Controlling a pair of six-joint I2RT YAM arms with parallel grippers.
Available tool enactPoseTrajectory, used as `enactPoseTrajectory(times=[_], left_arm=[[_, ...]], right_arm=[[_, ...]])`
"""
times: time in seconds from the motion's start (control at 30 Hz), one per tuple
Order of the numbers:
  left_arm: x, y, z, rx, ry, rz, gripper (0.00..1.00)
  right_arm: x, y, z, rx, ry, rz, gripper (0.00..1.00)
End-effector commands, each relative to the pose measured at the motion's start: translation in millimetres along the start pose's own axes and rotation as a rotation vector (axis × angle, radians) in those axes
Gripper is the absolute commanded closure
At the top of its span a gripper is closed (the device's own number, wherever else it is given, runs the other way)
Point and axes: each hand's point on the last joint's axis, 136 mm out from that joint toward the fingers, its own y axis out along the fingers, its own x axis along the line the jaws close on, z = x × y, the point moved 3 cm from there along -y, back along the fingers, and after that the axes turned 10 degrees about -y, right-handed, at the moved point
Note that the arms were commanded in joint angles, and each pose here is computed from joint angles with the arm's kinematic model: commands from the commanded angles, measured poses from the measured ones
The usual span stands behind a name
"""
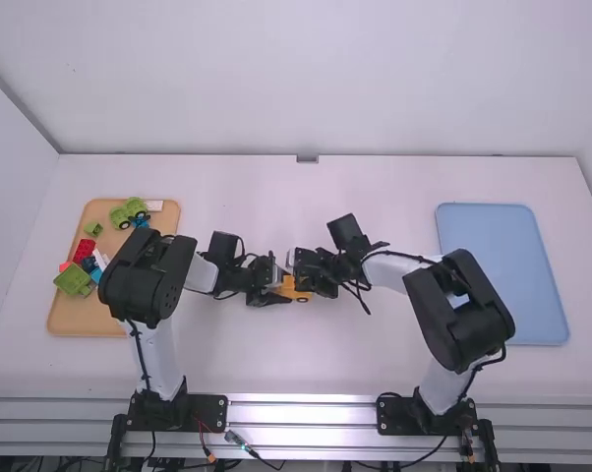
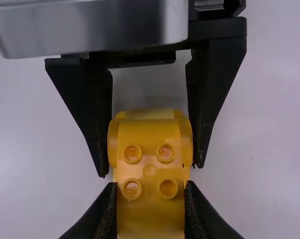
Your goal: Assemble lego blocks to make yellow taxi
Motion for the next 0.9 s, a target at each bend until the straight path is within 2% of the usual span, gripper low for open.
enactPoseTrajectory(times=[0.0, 0.13, 0.2, 0.27, 0.37, 0.63, 0.87], left_arm=[[-11.2, 6.0, 6.7, 0.024, 0.018, 0.025, 0.75], [-11.4, 6.2, 6.6, 0.024, 0.018, 0.026, 0.75], [-11.2, 5.9, 6.8, 0.024, 0.017, 0.025, 0.75], [-11.4, 6.2, 6.6, 0.024, 0.019, 0.026, 0.76], [-11.4, 6.2, 6.6, 0.024, 0.018, 0.026, 0.77], [-11.4, 6.2, 6.6, 0.024, 0.018, 0.026, 0.79], [-11.3, 6.1, 6.7, 0.024, 0.018, 0.026, 0.79]], right_arm=[[14.7, 17.5, 23.2, 0.122, 0.021, -0.03, 1.0], [13.5, 18.0, 21.9, 0.118, 0.014, -0.024, 0.98], [12.9, 18.1, 21.0, 0.112, 0.012, -0.023, 0.82], [12.2, 18.0, 20.9, 0.111, 0.011, -0.02, 0.78], [12.2, 18.3, 16.9, 0.085, 0.005, -0.025, 0.76], [7.7, 13.5, 16.3, 0.043, 0.021, -0.021, 0.62], [6.2, 13.0, 14.0, 0.036, 0.012, -0.021, 0.61]])
